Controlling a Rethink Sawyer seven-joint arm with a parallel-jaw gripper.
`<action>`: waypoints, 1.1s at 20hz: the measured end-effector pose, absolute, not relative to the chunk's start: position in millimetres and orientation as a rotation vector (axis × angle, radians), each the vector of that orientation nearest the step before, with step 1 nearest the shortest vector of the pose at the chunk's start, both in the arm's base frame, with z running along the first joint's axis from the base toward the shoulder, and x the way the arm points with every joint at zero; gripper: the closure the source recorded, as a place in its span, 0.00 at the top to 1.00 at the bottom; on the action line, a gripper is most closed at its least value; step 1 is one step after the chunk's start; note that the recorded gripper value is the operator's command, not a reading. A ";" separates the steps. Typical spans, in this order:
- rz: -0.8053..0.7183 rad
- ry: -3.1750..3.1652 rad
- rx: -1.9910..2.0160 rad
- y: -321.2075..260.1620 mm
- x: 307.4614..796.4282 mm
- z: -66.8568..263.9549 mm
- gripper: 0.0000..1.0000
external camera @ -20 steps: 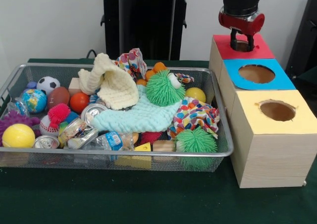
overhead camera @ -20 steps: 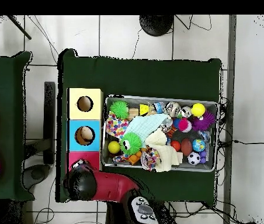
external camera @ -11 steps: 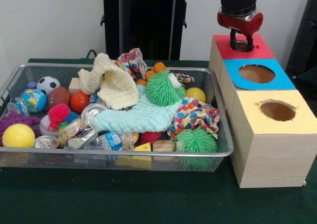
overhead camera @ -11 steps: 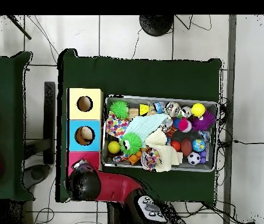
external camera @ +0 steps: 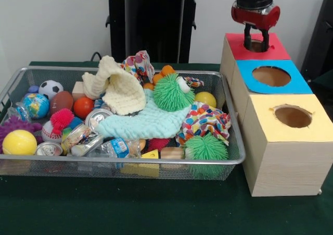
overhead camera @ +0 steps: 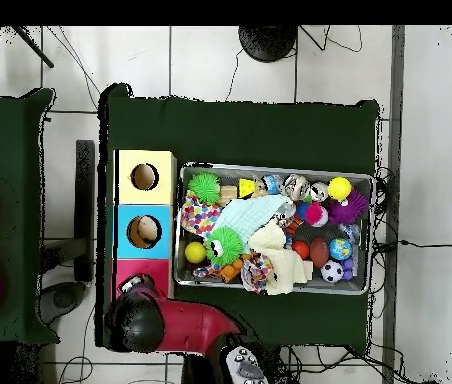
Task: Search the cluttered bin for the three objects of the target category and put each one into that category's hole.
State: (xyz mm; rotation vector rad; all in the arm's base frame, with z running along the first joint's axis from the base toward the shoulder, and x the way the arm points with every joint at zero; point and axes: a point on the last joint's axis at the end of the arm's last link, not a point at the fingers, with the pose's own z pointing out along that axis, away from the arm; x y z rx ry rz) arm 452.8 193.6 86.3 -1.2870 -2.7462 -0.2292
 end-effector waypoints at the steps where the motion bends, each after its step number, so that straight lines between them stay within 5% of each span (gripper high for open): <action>1: -0.200 -2.762 -1.287 192.6 452.5 92.8 1.00; 16: 0.016 -2.825 -1.268 213.3 460.1 112.2 1.00; 17: 0.033 -2.852 -1.248 218.2 455.3 115.3 0.00; 22: 0.043 -2.868 -1.241 216.2 451.5 133.3 0.00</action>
